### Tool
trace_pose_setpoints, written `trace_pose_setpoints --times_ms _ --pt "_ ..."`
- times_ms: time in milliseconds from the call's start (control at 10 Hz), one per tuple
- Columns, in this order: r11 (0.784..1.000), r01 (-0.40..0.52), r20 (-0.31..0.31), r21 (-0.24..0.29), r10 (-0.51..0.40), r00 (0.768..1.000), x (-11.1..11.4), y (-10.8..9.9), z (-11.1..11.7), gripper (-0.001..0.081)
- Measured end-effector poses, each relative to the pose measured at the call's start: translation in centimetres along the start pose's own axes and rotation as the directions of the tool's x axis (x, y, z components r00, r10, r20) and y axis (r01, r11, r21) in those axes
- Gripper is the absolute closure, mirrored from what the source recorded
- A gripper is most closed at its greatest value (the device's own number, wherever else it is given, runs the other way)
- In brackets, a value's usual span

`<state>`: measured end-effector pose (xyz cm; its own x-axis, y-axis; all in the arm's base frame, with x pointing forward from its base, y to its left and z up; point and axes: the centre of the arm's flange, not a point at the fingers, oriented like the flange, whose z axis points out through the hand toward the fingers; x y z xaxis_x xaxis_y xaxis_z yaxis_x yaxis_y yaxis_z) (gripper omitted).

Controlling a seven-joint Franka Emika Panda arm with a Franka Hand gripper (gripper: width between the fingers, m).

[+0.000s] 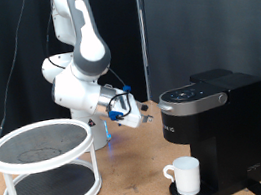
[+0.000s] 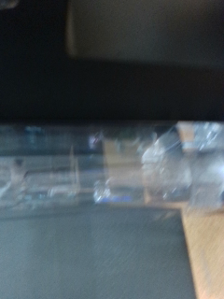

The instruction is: Make a cup of coffee with the keurig machine

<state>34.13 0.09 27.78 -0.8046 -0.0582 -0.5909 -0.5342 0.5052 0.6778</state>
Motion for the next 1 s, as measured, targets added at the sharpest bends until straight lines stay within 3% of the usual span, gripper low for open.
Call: trace_pose_setpoints --times_ms 100,400,1000 --pt "1.0 -0.007 -0.011 -0.018 0.007 1.0 -0.5 0.9 -0.2 0.0072" --pt "0.999 0.033 -0.009 -0.007 -0.033 0.999 -2.5 3.6 -1.1 0.0072" --pt "0.99 0.125 0.1 -0.07 -0.118 0.988 -6.6 9.7 -3.8 0.0072"
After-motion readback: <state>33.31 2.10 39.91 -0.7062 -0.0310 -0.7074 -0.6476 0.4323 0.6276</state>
